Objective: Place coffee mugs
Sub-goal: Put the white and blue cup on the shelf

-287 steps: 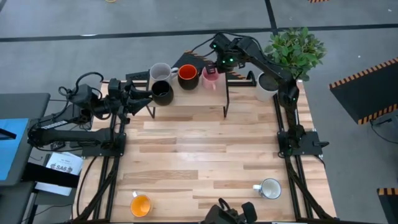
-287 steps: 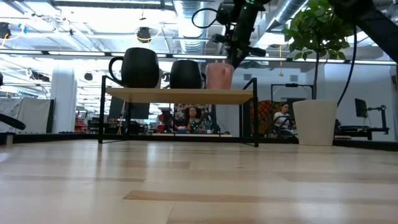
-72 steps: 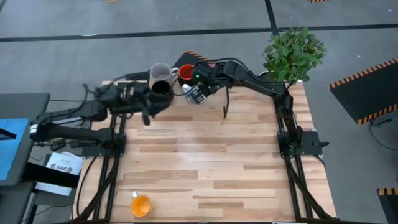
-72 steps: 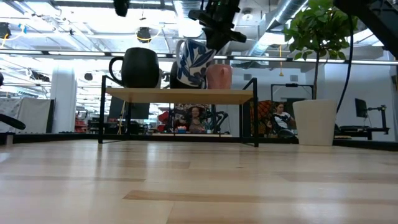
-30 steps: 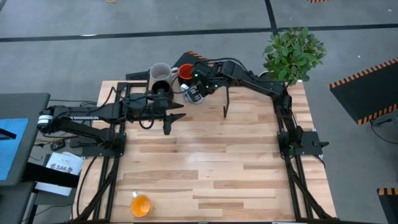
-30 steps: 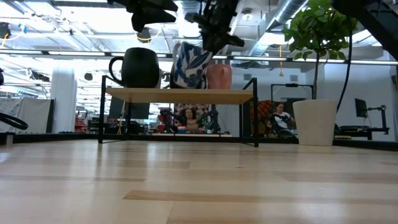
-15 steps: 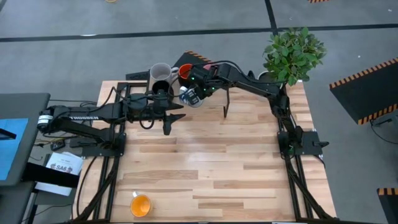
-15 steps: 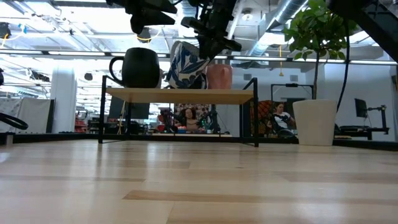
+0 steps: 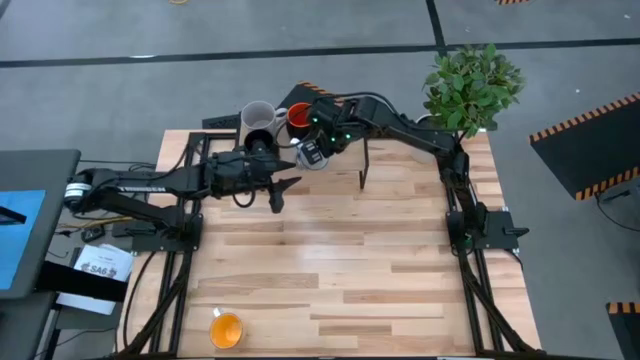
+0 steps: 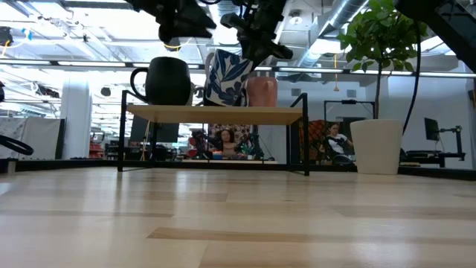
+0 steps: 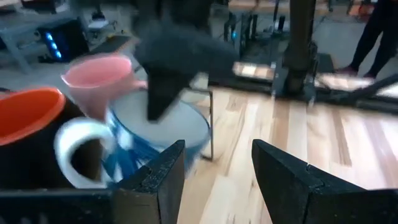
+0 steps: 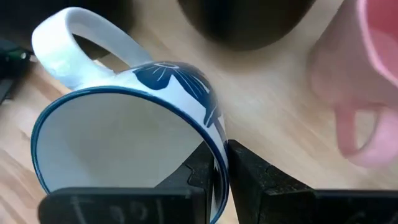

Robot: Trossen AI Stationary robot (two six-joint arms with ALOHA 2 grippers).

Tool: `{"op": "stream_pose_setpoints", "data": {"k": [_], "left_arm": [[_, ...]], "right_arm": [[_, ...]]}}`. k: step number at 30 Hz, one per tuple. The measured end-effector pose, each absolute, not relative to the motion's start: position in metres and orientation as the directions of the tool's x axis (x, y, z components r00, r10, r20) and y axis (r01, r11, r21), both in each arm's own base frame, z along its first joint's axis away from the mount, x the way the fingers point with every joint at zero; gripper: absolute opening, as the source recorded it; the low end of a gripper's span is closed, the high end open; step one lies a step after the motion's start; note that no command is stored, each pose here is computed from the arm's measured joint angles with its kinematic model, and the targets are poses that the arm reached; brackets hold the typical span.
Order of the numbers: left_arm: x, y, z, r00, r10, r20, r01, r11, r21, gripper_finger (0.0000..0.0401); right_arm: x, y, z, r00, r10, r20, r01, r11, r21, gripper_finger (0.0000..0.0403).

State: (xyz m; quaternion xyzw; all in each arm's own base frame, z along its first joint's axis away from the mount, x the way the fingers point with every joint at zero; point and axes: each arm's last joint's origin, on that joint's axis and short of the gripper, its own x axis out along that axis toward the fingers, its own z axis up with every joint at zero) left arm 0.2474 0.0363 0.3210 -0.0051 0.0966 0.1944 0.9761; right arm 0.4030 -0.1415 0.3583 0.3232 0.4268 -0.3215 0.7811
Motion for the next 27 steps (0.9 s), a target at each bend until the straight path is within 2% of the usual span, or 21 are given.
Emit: {"op": "stream_pose_setpoints", "data": {"k": [9, 15, 19, 24, 27], "left_arm": [[0.266, 0.04, 0.306, 0.876, 0.437, -0.206, -0.43, 0.899, 0.08, 0.0171], [0.276, 0.042, 0.305, 0.876, 0.461, -0.141, -0.436, 0.883, 0.176, 0.0166], [0.282, 0.043, 0.304, 0.869, 0.482, -0.112, -0.454, 0.867, 0.205, 0.0124], [0.285, 0.046, 0.299, 0.828, 0.547, -0.121, -0.511, 0.826, 0.238, 0.0022], [0.285, 0.047, 0.298, 0.807, 0.578, -0.121, -0.54, 0.805, 0.246, 0.0007]], "right_arm": [[0.402, -0.147, 0.359, 0.438, -0.24, -0.867, 0.784, 0.573, 0.238, 0.0068], [0.402, -0.149, 0.359, 0.444, -0.243, -0.862, 0.784, 0.571, 0.243, 0.0068], [0.403, -0.149, 0.36, 0.447, -0.245, -0.86, 0.784, 0.571, 0.245, 0.0068], [0.403, -0.149, 0.36, 0.448, -0.244, -0.86, 0.782, 0.573, 0.246, 0.0068], [0.403, -0.148, 0.36, 0.449, -0.243, -0.86, 0.783, 0.57, 0.248, 0.0068]]}}
